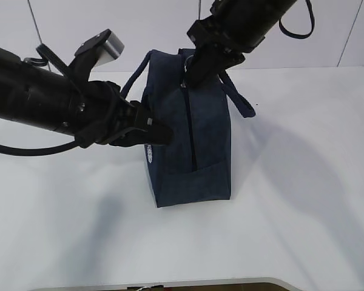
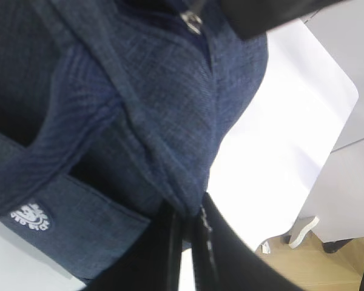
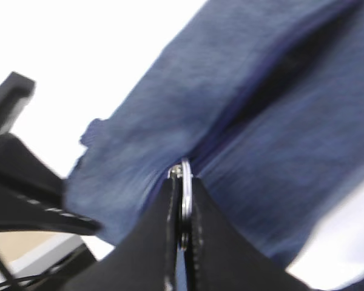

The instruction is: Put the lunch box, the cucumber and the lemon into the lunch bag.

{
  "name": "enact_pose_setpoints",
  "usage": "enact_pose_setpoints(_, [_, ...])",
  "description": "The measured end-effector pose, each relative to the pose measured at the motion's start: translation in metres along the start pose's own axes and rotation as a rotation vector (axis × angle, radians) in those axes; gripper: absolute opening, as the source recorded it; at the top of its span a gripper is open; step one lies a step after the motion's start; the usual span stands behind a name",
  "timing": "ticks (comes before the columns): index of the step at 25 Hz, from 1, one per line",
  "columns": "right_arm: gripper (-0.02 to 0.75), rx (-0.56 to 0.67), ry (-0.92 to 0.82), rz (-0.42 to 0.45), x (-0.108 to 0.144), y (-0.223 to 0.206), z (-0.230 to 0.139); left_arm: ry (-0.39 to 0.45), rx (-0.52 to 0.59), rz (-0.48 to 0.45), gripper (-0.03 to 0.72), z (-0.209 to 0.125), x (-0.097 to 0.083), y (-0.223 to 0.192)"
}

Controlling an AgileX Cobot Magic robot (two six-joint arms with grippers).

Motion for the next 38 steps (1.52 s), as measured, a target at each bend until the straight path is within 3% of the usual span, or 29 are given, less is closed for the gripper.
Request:
enact_pose_setpoints(6, [0.005, -0.006, -0.004, -0.021, -0.007, 0.001, 0.01, -0.003, 0.004, -0.002, -0.009, -0.001, 0.0, 0.0])
enact_pose_setpoints(13, [0.005, 0.02, -0.006, -0.164, -0.03, 0.014, 0.01, -0.029, 0.028, -0.009, -0.01, -0.005, -0.002, 0.0])
enact_pose_setpoints(21, [0.005, 0.007, -0.006, -0.183, -0.032, 0.018, 0.014, -0.036, 0.038, -0.015, -0.01, -0.007, -0.003, 0.0])
enact_pose_setpoints(38, [0.005, -0.139, 0.026, -0.31, -0.072, 0.006, 0.054, -0.053, 0.052, -0.015, -0.01, -0.01, -0.003, 0.0])
Point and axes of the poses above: a point on each arm's last joint axis where the gripper is mounted, y pointing back along that axis away from the gripper, x along the wrist's bending axis when the last joint is at zero, z = x × y, the point moved 10 cm from there along -y, pointing out along that axis toward the gripper, and after that the axes turned 5 degrees about y, right-handed, at the moved point
